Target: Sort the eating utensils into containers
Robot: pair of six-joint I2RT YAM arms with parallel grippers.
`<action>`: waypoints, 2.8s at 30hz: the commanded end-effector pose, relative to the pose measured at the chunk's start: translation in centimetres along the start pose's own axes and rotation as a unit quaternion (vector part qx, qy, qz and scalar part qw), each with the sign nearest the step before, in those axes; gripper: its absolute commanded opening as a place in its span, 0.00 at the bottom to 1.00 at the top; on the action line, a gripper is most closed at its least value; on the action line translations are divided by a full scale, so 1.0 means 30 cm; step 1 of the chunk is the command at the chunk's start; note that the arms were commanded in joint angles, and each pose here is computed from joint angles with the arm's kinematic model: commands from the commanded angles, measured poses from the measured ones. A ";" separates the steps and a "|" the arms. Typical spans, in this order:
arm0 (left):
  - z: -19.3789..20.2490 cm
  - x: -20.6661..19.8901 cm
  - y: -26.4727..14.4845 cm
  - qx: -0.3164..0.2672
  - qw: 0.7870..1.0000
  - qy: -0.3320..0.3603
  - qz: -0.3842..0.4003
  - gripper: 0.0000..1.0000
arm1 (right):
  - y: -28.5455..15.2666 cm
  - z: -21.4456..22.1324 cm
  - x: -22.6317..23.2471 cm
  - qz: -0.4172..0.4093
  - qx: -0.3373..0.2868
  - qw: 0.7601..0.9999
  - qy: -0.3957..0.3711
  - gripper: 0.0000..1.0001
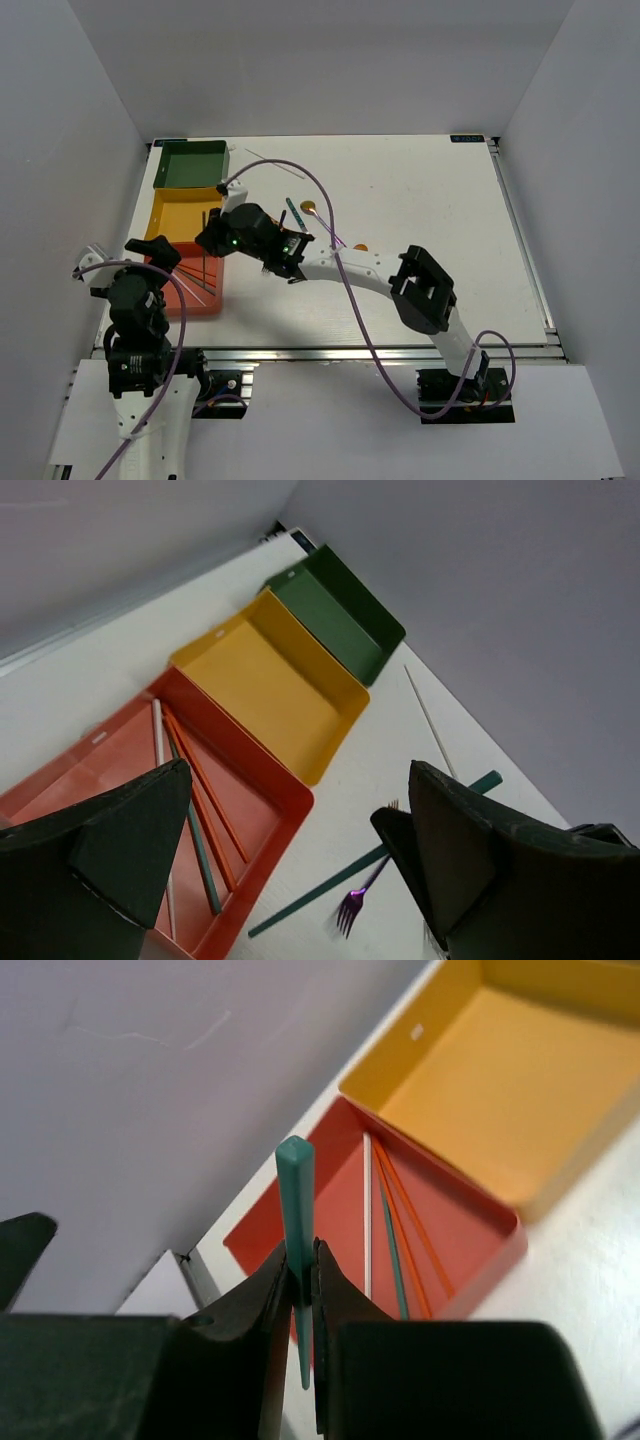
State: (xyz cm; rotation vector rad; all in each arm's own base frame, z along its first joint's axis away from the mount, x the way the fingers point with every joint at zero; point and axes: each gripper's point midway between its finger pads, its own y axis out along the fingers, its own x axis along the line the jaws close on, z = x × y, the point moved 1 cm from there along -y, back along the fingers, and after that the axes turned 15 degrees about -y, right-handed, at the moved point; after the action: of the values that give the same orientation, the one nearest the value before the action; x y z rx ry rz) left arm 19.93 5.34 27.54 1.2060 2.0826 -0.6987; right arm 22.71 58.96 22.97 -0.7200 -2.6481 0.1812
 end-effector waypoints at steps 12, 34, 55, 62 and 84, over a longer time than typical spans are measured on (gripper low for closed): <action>-0.112 0.062 -0.036 -0.077 0.994 -0.031 -0.065 0.98 | 0.193 0.120 0.036 -0.117 0.034 0.974 -0.193 0.00; -0.009 -0.029 0.024 0.002 1.000 0.009 0.009 0.98 | -0.132 -0.246 -0.286 0.073 -0.037 0.981 -0.173 0.89; 0.824 -0.709 0.711 0.153 0.961 0.176 -0.150 0.98 | -1.111 0.137 -0.896 0.361 0.105 0.927 0.011 0.89; 1.114 -0.843 0.753 0.121 0.984 0.128 -0.031 0.98 | -1.111 0.236 -0.838 0.303 0.102 0.947 0.041 0.89; 1.432 -0.740 0.913 0.054 0.977 0.206 -0.008 0.98 | -1.201 0.307 -0.689 0.206 0.026 0.976 0.069 0.89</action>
State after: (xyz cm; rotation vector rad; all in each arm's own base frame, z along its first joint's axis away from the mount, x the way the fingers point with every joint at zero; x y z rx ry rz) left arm 62.90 -24.68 9.87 1.4830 2.4742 -0.6180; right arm 19.33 16.67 15.38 -1.2656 -2.3073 0.3483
